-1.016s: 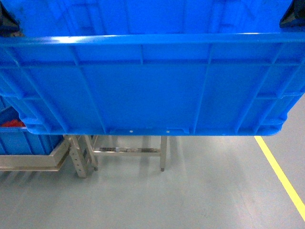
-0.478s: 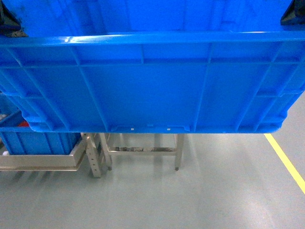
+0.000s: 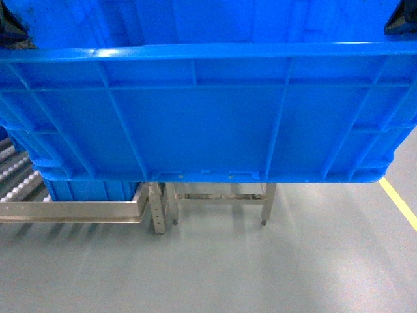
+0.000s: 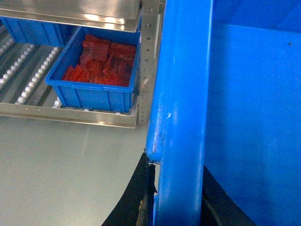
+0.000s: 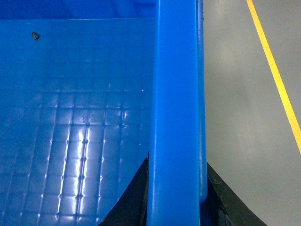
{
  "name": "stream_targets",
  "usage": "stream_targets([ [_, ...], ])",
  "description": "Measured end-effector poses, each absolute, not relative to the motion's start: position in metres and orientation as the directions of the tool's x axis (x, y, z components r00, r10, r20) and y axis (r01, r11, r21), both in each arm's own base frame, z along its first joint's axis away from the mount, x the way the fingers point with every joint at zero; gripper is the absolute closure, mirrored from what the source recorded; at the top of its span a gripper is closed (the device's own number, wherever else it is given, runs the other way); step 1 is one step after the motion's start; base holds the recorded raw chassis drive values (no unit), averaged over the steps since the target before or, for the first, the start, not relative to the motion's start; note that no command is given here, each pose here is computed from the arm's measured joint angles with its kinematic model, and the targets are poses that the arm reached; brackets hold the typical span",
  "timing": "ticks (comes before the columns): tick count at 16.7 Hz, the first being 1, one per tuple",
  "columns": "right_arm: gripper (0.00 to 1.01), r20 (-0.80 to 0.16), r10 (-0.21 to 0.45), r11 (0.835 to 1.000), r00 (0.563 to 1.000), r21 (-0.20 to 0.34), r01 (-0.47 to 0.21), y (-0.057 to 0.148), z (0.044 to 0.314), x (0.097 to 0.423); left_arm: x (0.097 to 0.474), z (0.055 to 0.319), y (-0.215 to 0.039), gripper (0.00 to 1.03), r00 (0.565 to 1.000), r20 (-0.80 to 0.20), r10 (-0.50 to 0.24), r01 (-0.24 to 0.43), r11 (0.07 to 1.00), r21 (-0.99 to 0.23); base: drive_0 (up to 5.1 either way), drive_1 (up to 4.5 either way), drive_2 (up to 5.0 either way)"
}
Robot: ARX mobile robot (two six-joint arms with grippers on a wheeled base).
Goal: Place box next to blue box on left shelf
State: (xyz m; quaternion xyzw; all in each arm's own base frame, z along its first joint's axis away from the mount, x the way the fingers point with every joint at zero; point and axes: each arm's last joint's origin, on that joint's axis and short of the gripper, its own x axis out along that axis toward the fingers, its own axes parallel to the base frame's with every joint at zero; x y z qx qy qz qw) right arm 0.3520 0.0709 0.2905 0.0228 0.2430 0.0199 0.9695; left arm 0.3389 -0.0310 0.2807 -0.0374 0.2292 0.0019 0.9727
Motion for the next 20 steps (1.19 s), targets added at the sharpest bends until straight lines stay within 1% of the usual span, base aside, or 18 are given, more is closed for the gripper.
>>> stream_targets([
  [4,0.79,-0.469,0.050,0.998,0.882,0.054,-0.028,0.0709,0.2906,0.3521,0.3388,0.2805,-0.0310,0.91,0.894,-0.447,-0.014,-0.021,0.997,-0.074,-4.3,0.55,4.3],
  [20,0.79,-0.469,0.050,0.998,0.882,0.054,-0.028,0.0709,0.2905,0.3521,0.3389,0.2806,-0.0311,0.91,0.894,-0.447,-0.016,-0.020,0.997,-0.076,-5.0,2.42,2.4],
])
